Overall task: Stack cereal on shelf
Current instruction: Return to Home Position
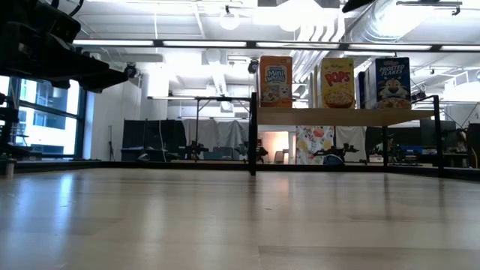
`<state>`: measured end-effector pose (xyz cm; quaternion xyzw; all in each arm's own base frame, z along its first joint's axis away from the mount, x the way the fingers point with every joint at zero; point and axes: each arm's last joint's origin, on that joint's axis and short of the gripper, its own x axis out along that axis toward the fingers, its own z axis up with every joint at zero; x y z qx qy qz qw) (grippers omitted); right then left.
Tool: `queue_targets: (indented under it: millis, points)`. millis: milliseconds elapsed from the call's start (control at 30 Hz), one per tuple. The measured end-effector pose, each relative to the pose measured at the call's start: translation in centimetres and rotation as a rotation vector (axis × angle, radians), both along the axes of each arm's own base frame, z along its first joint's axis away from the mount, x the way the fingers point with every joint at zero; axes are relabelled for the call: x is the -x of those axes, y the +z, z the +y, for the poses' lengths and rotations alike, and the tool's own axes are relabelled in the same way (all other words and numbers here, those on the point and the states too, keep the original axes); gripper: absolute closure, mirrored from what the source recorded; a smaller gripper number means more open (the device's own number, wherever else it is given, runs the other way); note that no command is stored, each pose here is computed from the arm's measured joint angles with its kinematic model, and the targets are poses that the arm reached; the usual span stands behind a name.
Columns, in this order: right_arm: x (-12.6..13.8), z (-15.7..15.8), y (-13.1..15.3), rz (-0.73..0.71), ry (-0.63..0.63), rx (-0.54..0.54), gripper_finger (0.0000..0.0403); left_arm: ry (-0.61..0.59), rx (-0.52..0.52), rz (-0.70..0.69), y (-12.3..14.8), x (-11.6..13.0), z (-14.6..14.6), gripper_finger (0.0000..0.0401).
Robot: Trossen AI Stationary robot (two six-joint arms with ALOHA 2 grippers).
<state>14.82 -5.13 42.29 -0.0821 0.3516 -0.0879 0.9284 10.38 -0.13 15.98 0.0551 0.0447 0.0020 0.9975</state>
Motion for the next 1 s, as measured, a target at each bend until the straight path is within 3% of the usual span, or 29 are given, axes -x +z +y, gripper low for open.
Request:
queue_targets:
  millis: [133,467,1000]
  points:
    - [0.3,1.4,-2.6,-0.127,0.052,0.001,0.0155,0.000,0.000,0.000,0.0,0.0,0.0,0.0130]
    - [3.0,2.9,-9.4,-0.370,0.033,-0.011,0.0155,0.000,0.000,0.000,0.0,0.0,0.0,0.0130]
    - [3.3,3.4,-19.4,-0.557,0.053,-0.080,0.0155,0.000,0.000,0.000,0.0,0.0,0.0,0.0130]
